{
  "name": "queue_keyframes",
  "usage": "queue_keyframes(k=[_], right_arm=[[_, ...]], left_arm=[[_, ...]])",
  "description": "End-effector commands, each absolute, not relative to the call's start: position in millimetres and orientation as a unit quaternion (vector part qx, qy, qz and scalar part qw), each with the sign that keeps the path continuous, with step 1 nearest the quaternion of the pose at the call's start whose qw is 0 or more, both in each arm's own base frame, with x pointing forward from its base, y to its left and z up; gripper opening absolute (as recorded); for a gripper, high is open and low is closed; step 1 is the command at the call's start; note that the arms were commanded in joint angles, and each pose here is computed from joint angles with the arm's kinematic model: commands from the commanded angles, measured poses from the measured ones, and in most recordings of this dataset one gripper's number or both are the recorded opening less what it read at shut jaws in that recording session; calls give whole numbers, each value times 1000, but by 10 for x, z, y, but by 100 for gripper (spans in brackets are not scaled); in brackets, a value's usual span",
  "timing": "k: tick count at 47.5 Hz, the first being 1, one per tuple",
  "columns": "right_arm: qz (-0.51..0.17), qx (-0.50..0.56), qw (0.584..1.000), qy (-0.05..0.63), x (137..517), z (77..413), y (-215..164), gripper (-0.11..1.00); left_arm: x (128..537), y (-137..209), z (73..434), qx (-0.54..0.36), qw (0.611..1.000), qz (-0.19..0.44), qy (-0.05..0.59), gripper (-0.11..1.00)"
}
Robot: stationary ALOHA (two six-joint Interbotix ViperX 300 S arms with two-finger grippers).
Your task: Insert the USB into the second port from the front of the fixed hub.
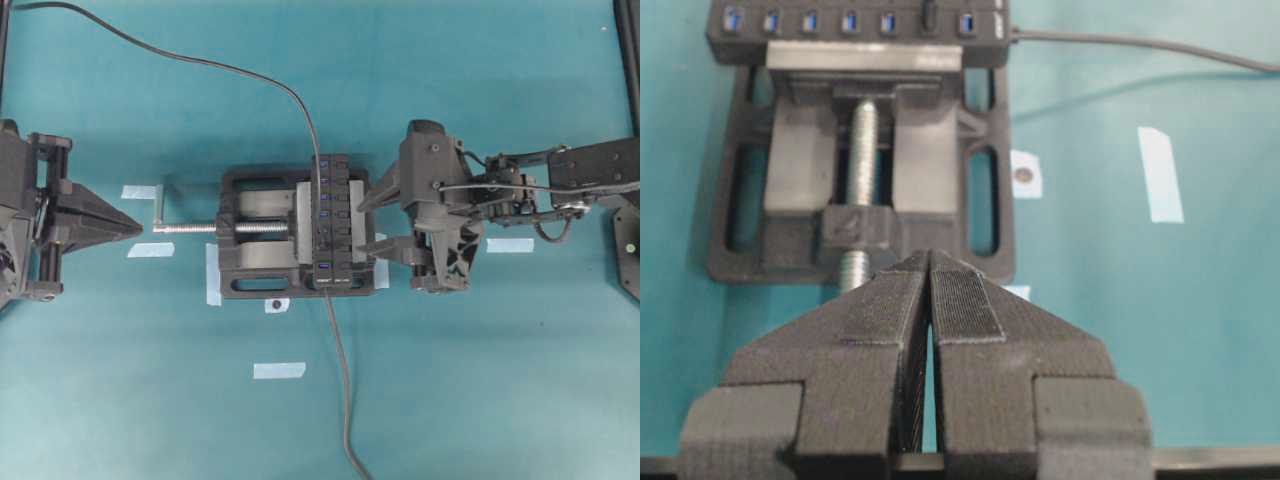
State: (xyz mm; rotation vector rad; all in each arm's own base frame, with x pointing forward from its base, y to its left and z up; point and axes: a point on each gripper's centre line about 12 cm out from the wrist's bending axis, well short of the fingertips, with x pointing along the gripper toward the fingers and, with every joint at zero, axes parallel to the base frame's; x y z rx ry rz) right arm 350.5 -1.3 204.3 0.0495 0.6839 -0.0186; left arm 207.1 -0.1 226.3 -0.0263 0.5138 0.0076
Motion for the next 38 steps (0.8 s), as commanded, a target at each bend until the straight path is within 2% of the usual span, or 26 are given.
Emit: queue_keyframes(k=[1,38], right_arm=[[-10,29,948,316,3516,2145,-8,74],[-5,29,945,326,3519,2070,36,74]], left_arm=[[2097,-1,2314,-13,969,4,245,0],[2098,-1,2323,-13,970,4,244,0]])
